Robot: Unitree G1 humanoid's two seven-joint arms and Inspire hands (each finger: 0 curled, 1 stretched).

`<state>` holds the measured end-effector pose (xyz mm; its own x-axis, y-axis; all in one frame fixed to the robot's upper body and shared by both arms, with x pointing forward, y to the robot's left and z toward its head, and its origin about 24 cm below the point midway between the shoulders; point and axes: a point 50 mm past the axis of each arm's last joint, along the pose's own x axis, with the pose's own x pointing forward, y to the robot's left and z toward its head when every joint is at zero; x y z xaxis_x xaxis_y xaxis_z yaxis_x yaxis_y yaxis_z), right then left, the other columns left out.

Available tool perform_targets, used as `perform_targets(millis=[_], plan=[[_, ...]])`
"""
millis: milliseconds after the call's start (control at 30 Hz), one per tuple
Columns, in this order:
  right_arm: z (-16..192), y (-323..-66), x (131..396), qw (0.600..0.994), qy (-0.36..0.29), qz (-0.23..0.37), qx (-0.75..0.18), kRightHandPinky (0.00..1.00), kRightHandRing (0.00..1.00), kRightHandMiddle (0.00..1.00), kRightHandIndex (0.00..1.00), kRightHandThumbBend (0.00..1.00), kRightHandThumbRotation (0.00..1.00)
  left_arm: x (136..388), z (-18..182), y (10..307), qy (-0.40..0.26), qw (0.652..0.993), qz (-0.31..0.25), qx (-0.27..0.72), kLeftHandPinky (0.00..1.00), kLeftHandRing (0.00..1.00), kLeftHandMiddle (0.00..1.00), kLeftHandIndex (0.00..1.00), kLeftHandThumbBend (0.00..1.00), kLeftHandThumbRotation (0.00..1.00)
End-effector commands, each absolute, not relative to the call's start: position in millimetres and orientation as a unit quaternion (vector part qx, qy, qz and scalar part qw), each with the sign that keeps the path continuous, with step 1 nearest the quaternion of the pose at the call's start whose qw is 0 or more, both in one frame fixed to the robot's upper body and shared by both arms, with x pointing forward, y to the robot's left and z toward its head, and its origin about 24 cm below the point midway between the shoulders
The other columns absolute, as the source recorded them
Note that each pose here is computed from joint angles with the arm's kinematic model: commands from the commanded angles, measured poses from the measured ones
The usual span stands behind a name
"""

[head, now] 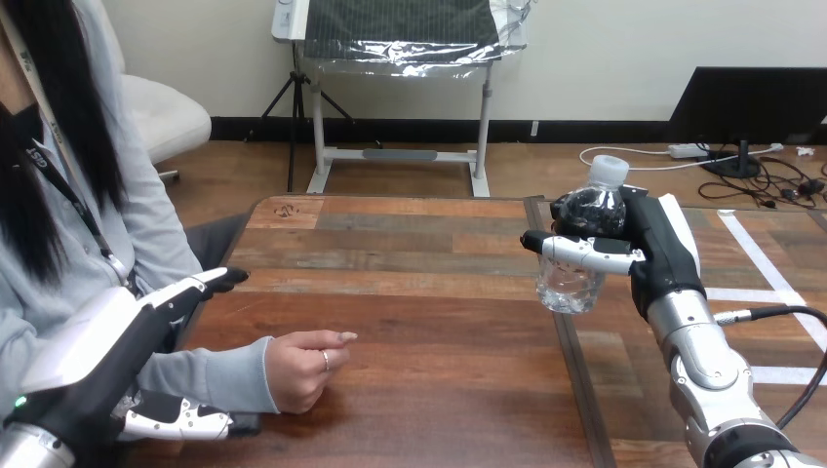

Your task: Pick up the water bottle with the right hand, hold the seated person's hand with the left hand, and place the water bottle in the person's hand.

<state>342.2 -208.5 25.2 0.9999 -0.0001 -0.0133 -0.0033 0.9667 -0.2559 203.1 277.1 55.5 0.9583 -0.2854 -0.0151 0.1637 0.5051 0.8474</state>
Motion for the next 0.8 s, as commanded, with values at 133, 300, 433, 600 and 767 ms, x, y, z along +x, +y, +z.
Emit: perform_targets(millis=[133,300,433,600,767], plan=[[82,-202,367,0.985,-0.109,0.0,-0.132,0.33,0.39,0.46,0.45,0.8,0.0,229,88,273,-0.1,0.821,-0.158,0.54,0.8,0.83,0.84,0.85,1.0,0.22],[83,-203,367,0.986,-0.115,0.003,-0.125,0.32,0.39,0.46,0.45,0.79,0.0,234,91,275,-0.089,0.806,-0.171,0.559,0.78,0.82,0.83,0.84,1.0,0.2],[84,-204,367,0.987,-0.116,0.005,-0.115,0.33,0.39,0.46,0.45,0.78,0.0,237,92,276,-0.084,0.796,-0.18,0.572,0.77,0.8,0.81,0.82,1.0,0.19],[85,-205,367,0.987,-0.119,0.009,-0.108,0.33,0.4,0.47,0.45,0.77,0.0,242,91,279,-0.07,0.79,-0.185,0.58,0.75,0.78,0.79,0.8,1.0,0.19],[86,-205,366,0.987,-0.124,0.012,-0.106,0.34,0.4,0.47,0.45,0.77,0.0,247,89,281,-0.051,0.781,-0.191,0.593,0.74,0.77,0.77,0.79,1.0,0.21]])
